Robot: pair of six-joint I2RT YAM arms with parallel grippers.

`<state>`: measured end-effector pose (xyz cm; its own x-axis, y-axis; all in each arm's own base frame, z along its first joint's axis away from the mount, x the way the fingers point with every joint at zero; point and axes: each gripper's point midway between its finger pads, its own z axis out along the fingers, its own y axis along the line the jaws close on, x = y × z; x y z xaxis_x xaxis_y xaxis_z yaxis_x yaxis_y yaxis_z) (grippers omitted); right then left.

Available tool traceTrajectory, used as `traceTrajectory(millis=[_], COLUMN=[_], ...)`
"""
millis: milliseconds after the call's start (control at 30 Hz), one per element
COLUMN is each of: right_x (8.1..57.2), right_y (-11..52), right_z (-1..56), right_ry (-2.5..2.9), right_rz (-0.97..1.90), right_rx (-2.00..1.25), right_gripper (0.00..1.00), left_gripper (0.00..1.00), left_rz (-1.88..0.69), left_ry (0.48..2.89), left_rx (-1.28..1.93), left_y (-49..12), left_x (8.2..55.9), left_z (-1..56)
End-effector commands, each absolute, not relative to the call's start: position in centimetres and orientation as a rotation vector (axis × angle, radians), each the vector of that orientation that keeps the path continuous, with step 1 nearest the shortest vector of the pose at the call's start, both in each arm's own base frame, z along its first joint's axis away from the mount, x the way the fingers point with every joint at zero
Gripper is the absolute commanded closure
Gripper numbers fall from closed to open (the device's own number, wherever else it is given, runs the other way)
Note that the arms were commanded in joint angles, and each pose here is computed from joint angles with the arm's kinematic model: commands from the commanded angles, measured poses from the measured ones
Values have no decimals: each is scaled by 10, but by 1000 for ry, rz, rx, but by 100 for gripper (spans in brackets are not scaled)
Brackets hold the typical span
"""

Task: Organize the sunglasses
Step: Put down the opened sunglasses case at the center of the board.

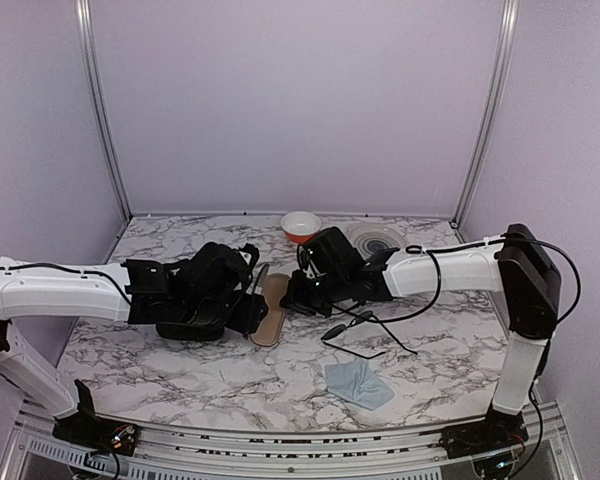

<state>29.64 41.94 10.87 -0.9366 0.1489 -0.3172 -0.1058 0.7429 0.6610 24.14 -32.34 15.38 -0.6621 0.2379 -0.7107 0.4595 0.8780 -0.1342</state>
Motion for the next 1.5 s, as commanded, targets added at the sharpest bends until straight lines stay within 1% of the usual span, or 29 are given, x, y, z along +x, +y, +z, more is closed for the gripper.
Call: traceTrajectory(millis=[0, 167, 233, 667, 700, 767, 800, 833, 867, 1100, 1133, 1267, 1333, 1367, 1467], right_x=[294, 292, 291, 288, 288, 288, 287, 287, 287, 286, 286, 281, 277, 275, 274], right_y=[432, 433, 435, 437, 437, 436, 436, 436, 436, 439, 440, 445, 449, 449, 447], right_z=[117, 111, 108, 104, 104, 102, 101, 101, 101, 101, 101, 97, 96, 94, 94], right_ry=[2594, 2621, 2631, 2653, 2653, 2656, 2657, 2659, 2659, 2649, 2650, 2663, 2667, 2678, 2683], right_rz=[1060, 1048, 1053, 1063, 1061, 1056, 1057, 1057, 1057, 1081, 1086, 1119, 1146, 1146, 1129], right_rx=[37, 37, 34, 28, 29, 31, 28, 31, 29, 7, 1, -50, -105, -126, -171], right_gripper=[100, 100, 100, 100, 100, 100, 100, 100, 100, 100, 98, 71, 66, 62, 59], left_gripper=[46, 61, 64, 66, 67, 73, 74, 79, 81, 83, 83, 83, 84, 84, 85], left_rz=[-251, -165, -141, 1, 5, 6, 7, 8, 9, 19, 26, 84, 128, 153, 245], left_ry=[2294, 2280, 2280, 2295, 2296, 2300, 2301, 2302, 2303, 2298, 2296, 2285, 2280, 2277, 2269], left_rx=[479, 499, 508, 551, 550, 551, 551, 552, 553, 553, 551, 544, 548, 548, 541], left_y=[-317, -318, -319, -320, -320, -321, -321, -321, -321, -324, -323, -319, -315, -313, -301], left_x=[251, 253, 254, 257, 258, 257, 257, 257, 257, 256, 257, 260, 262, 262, 265], left_z=[156, 149, 146, 122, 121, 119, 118, 118, 117, 117, 118, 121, 121, 122, 120])
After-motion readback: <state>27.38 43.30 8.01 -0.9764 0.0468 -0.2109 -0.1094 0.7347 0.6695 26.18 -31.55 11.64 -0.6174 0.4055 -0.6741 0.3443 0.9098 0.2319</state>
